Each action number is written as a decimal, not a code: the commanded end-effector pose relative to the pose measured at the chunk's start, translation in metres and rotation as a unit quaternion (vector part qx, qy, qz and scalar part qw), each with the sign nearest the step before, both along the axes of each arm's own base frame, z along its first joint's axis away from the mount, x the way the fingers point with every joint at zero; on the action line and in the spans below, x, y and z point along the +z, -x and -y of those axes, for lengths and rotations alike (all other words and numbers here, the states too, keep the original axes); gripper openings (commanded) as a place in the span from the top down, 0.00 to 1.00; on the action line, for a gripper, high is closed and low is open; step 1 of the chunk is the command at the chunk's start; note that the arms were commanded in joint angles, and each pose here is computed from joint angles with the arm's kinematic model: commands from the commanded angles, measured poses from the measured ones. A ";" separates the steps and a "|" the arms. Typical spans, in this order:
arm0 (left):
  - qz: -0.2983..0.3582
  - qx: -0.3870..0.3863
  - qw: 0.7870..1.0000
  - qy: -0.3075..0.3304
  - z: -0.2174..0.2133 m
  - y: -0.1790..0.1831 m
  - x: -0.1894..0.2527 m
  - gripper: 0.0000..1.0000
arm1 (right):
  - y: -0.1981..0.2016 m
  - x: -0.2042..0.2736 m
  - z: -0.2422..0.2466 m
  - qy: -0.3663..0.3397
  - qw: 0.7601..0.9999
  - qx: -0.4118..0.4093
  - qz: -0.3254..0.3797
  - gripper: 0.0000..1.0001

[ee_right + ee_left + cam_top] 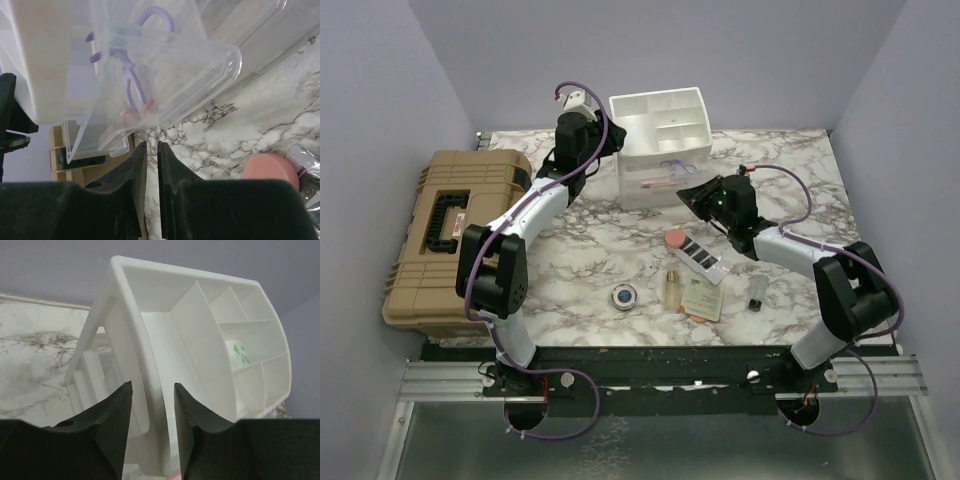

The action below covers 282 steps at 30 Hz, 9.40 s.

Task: Organize the makeup
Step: Close the drawer in the storage box, then open the drawer in the storage box.

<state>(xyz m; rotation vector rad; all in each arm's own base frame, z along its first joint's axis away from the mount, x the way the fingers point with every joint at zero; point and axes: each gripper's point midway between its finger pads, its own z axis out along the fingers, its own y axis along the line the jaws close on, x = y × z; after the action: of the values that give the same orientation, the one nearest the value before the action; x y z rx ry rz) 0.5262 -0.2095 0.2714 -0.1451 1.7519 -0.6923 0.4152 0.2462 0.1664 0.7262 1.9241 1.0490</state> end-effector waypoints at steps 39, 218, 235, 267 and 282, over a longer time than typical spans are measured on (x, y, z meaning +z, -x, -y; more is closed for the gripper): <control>-0.117 -0.027 0.987 0.103 0.076 0.041 -0.017 0.89 | -0.041 0.005 0.018 -0.060 0.988 0.103 0.101 0.40; -0.110 0.090 0.983 0.119 0.054 -0.019 -0.030 0.99 | 0.027 0.037 0.047 -0.200 0.941 0.075 0.262 0.46; -0.082 0.074 0.990 0.087 0.039 0.001 -0.006 0.50 | 0.025 0.011 0.120 0.133 0.986 -0.035 0.089 0.29; -0.050 -0.171 0.984 0.028 0.044 0.097 -0.038 0.19 | -0.047 -0.021 0.156 0.360 0.928 0.078 -0.052 0.24; -0.092 -0.219 0.971 -0.015 0.048 0.114 -0.081 0.22 | -0.036 -0.018 0.155 0.381 0.917 0.110 -0.038 0.38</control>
<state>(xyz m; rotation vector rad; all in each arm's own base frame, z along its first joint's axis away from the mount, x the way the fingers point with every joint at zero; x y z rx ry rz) 0.4200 -0.2542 0.2082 0.1396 1.9484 -0.9943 0.4665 0.0965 0.1333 0.1725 2.2973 0.3379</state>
